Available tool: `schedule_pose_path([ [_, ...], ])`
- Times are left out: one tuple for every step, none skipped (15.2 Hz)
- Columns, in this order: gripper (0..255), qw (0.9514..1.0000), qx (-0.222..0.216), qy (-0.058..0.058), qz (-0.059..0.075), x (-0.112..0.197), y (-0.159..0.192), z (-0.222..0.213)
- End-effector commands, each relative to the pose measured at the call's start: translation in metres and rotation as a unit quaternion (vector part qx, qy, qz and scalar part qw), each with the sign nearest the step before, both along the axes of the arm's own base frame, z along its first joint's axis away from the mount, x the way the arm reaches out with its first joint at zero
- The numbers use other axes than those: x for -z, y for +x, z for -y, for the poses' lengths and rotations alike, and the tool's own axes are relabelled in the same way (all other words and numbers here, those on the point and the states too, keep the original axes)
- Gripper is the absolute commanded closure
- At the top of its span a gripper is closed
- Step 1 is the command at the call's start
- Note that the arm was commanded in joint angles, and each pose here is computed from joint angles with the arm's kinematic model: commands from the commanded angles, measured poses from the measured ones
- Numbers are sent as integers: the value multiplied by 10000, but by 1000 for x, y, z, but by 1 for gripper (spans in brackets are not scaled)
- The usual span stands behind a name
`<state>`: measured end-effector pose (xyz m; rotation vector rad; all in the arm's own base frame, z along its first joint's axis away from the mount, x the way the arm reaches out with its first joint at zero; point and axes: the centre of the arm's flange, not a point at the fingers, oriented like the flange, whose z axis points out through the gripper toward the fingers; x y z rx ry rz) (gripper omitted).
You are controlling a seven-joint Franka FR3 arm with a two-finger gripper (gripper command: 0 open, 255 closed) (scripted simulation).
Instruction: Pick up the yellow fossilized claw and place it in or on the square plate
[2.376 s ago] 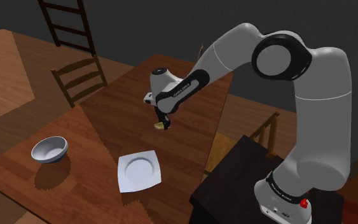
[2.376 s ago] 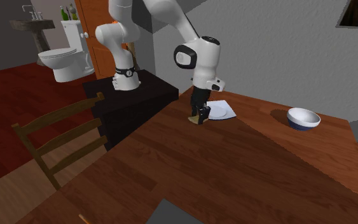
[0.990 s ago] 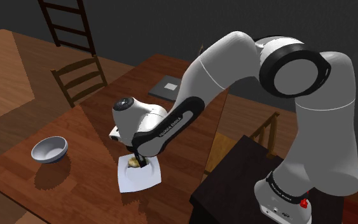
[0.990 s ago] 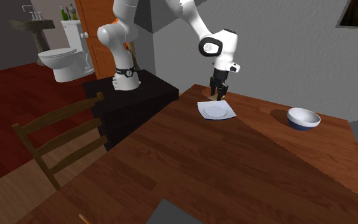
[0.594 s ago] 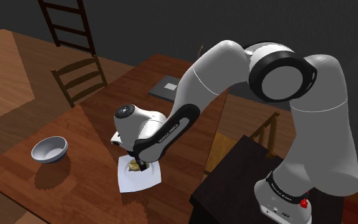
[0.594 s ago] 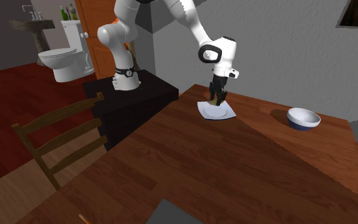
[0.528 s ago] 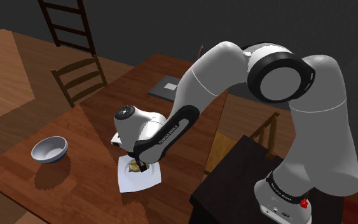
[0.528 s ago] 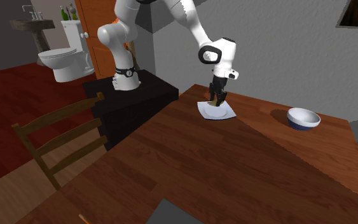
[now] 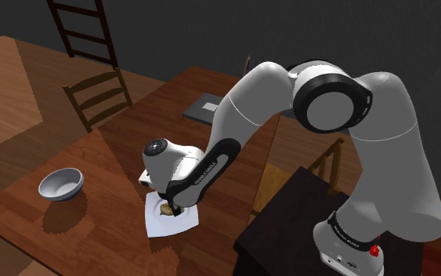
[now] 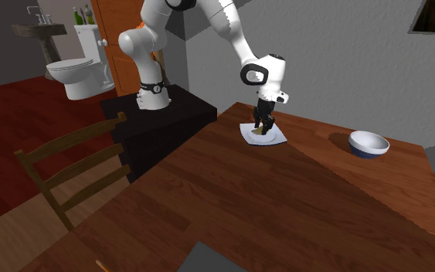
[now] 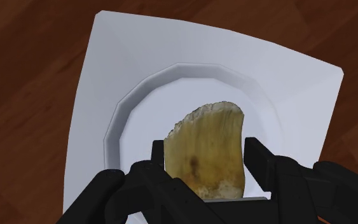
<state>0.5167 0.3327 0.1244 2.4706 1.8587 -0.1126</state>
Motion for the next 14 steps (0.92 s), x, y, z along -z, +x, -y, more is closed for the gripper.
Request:
schedule_pose_path([
  [255,10000,0,1,2,0,0,0],
  [255,10000,0,1,2,0,0,0],
  [255,10000,0,1,2,0,0,0],
  [255,10000,0,1,2,0,0,0],
  [255,10000,0,1,2,0,0,0],
  [0,10000,0,1,2,0,0,0],
  [0,10000,0,1,2,0,0,0],
  [0,10000,0,1,2,1,0,0],
  [0,10000,0,1,2,1,0,0],
  [0,10000,0,1,2,1,0,0],
  [0,10000,0,1,2,1,0,0],
  [0,10000,0,1,2,-13,0,-1],
  [0,10000,0,1,2,-26,1,-2],
  [0,10000,0,1,2,-39,1,-3],
])
